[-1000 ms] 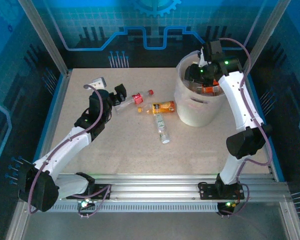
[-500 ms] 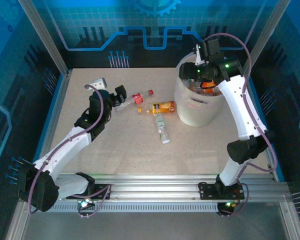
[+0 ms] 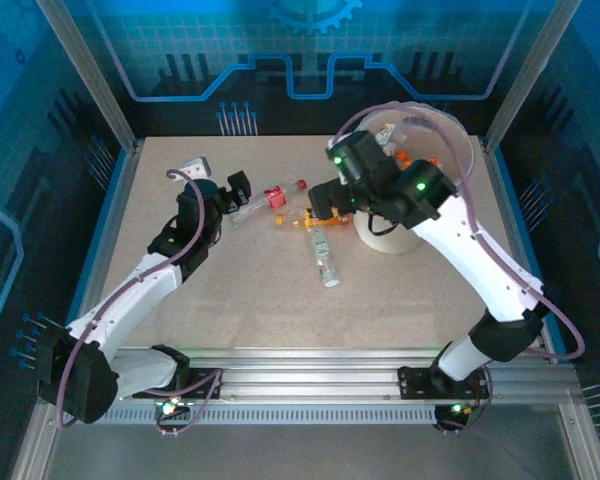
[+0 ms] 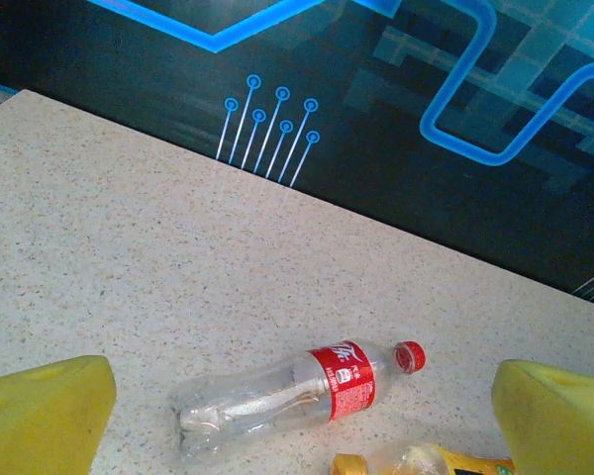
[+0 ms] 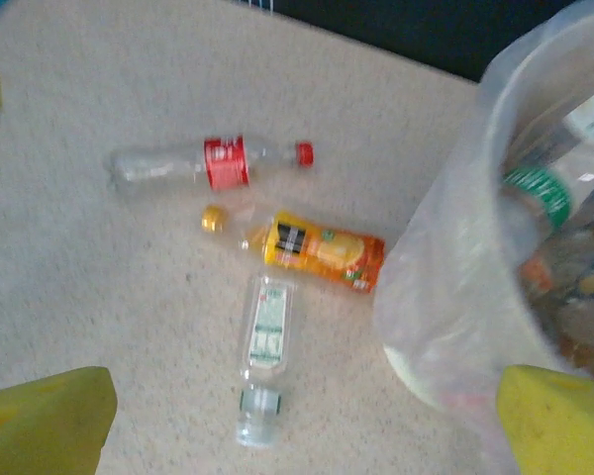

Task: Put the plastic bottles in the bin

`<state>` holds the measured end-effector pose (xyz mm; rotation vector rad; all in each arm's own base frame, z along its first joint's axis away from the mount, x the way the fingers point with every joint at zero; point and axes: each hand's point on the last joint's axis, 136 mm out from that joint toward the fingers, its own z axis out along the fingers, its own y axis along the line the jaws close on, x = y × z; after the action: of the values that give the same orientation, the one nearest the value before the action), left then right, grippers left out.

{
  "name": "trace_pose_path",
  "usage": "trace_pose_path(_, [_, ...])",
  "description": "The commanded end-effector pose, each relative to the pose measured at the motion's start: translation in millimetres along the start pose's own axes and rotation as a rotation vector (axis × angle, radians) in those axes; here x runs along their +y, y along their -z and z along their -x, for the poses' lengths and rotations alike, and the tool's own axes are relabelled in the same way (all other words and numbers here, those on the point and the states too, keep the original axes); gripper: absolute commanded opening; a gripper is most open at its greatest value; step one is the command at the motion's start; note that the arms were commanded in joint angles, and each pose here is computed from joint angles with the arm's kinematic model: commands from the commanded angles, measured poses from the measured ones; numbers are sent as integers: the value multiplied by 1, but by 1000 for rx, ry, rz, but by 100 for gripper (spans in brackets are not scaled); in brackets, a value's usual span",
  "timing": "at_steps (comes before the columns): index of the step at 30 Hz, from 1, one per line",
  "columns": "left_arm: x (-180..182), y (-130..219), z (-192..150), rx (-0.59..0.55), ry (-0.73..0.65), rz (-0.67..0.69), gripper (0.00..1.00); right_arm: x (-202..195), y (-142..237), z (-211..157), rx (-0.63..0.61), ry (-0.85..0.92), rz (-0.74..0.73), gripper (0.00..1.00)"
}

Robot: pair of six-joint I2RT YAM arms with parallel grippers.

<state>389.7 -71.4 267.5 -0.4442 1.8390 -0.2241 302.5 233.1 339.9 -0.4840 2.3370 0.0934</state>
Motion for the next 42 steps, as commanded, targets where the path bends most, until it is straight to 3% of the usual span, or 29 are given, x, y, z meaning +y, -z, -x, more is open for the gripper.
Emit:
trace_pose_path(1, [8,1,3,-13,37,30,99,17,-28,-29,118,44,-13,100])
trace_pose_path(9, [10,1,2,-16,63,38,99,58,-92,-83,351,102,44,100])
trace_pose_path(16, [12,0,1,-19,66,45,99,72,-139,-114,476,142,46,100])
trace_pose_path(28, [10,-1,2,-19,57,44,99,52,-194,-136,573,132,-2,100])
trace_pose_path(42, [9,-3,1,-13,54,43,99,34,-237,-148,616,153,-68,88])
